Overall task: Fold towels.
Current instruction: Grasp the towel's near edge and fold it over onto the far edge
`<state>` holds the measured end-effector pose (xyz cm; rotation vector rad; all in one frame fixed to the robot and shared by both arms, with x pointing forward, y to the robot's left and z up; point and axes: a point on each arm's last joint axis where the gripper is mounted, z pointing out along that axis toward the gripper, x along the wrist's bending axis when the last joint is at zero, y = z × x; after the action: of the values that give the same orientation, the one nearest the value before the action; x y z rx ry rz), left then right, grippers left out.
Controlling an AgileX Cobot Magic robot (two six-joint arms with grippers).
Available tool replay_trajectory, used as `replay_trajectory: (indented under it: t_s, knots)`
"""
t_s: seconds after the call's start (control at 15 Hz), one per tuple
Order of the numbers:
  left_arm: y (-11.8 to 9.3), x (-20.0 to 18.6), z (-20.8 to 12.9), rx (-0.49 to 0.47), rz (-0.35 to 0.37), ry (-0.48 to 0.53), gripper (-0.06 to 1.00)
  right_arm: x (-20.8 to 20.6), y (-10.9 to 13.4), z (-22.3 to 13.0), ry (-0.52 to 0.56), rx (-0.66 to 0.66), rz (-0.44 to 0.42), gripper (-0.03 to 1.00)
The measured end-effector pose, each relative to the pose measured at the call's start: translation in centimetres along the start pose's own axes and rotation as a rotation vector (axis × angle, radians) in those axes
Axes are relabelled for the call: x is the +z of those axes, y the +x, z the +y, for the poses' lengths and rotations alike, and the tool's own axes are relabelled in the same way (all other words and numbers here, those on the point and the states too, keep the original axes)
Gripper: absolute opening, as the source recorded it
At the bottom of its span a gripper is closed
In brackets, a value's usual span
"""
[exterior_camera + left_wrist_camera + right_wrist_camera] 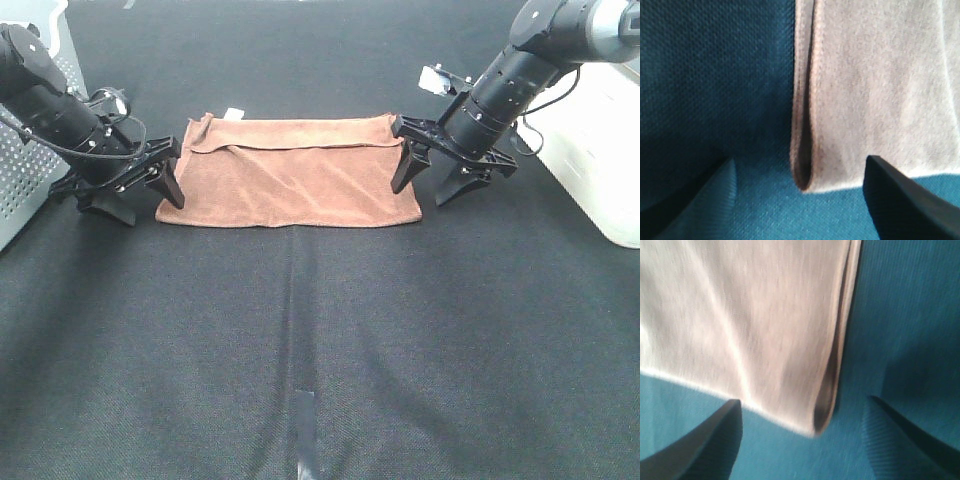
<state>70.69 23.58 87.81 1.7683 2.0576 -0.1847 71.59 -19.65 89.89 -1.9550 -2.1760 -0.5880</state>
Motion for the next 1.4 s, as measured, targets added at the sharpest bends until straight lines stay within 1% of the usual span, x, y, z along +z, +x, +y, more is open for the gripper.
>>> replay_trajectory:
  t_s: [0.2,0.33,0.4,0.47,0.6,0.67,0.73,0.8,0.87,0.93,1.0,1.07,1.2,1.4]
  knots:
    - [-0.3,0.0,0.4,-0.033,-0.030,-0.044,0.69,0.1,-0.1,0.4,-0.039,-0.013,-0.005,0.64]
    - [-0.7,0.2,0.5,-0.056,-0.066,-0.062,0.68,0.7,-0.1,0.3,-0.038,-0.021,0.013,0.64]
    - [-1.2,0.7,0.3,-0.048,-0.083,-0.056,0.67,1.2,-0.3,0.2,-0.029,-0.019,0.025,0.64]
    - [-1.6,1.3,0.1,-0.032,-0.090,-0.052,0.65,2.1,-0.4,0.1,-0.014,-0.006,0.051,0.64]
    - [-2.2,2.0,-0.2,-0.024,-0.100,-0.052,0.56,2.7,0.0,0.0,-0.013,-0.012,0.073,0.56]
    - [-2.2,2.0,-0.2,-0.024,-0.100,-0.052,0.56,2.7,0.0,0.0,-0.013,-0.012,0.073,0.56]
    - [-2.2,2.1,-0.2,-0.024,-0.100,-0.052,0.50,2.9,0.3,0.0,-0.023,-0.013,0.077,0.49]
    - [-2.0,2.4,-0.2,-0.009,-0.097,-0.047,0.27,3.4,0.5,0.2,-0.050,-0.008,0.074,0.28]
    - [-2.0,2.4,-0.2,-0.009,-0.097,-0.047,0.27,3.4,0.5,0.2,-0.050,-0.008,0.074,0.28]
    - [-2.0,2.5,-0.3,0.004,-0.092,-0.044,0.12,3.5,0.4,0.3,-0.054,-0.003,0.071,0.15]
    - [-1.9,2.5,-0.3,0.016,-0.084,-0.039,0.03,3.5,0.3,0.3,-0.055,0.003,0.069,0.03]
    - [-1.9,2.4,-0.3,0.031,-0.073,-0.036,0.01,3.4,0.0,0.3,-0.057,0.026,0.068,0.00]
    - [-1.8,1.6,-0.4,0.067,-0.054,-0.015,0.01,3.1,-0.4,0.3,-0.046,0.052,0.069,0.00]
    - [-2.2,-0.4,-1.0,0.118,-0.036,0.040,0.01,0.7,0.4,0.0,-0.005,0.032,0.079,0.00]
